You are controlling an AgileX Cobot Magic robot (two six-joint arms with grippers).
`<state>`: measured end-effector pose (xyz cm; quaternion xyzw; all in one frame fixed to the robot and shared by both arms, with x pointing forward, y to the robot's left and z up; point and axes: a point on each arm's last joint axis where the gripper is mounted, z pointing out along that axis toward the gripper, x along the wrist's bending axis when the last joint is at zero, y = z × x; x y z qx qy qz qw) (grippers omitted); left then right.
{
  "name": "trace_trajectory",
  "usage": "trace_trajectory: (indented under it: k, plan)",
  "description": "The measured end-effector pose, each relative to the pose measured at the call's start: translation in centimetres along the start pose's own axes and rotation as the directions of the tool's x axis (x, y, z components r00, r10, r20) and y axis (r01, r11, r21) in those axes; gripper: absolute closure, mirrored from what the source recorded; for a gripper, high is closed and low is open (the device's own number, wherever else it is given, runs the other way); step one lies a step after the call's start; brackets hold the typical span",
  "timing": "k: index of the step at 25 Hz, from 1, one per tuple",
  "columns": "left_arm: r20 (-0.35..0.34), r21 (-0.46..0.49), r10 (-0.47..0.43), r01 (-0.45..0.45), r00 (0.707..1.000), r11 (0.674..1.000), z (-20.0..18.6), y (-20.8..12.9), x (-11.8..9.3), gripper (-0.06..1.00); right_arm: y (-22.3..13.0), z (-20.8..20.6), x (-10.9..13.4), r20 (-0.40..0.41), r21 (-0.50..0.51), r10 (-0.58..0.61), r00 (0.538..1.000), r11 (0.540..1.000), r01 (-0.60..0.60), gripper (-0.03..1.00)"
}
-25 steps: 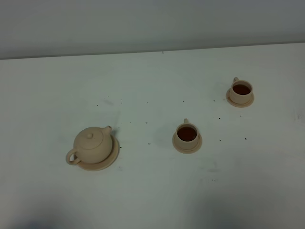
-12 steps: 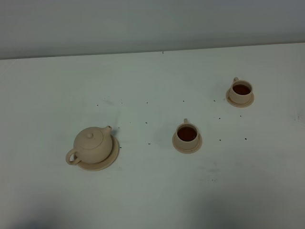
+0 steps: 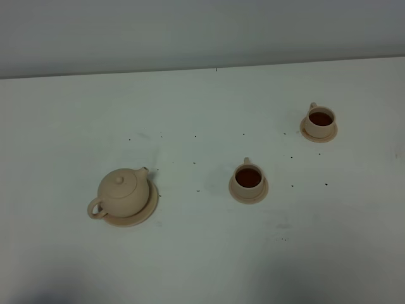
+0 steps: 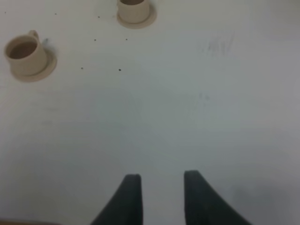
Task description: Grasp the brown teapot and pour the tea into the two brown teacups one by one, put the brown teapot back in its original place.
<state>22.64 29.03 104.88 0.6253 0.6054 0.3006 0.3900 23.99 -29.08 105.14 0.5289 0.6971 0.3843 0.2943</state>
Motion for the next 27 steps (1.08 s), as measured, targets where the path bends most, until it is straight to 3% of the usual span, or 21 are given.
trace_trajectory:
  k: [27]
  plan:
    - [0.000,0.000,0.000,0.000,1.000,1.000,0.00,0.00,0.00,0.89,0.00,0.00,0.00,0.000,0.000,0.000,1.000,1.000,0.000,0.73]
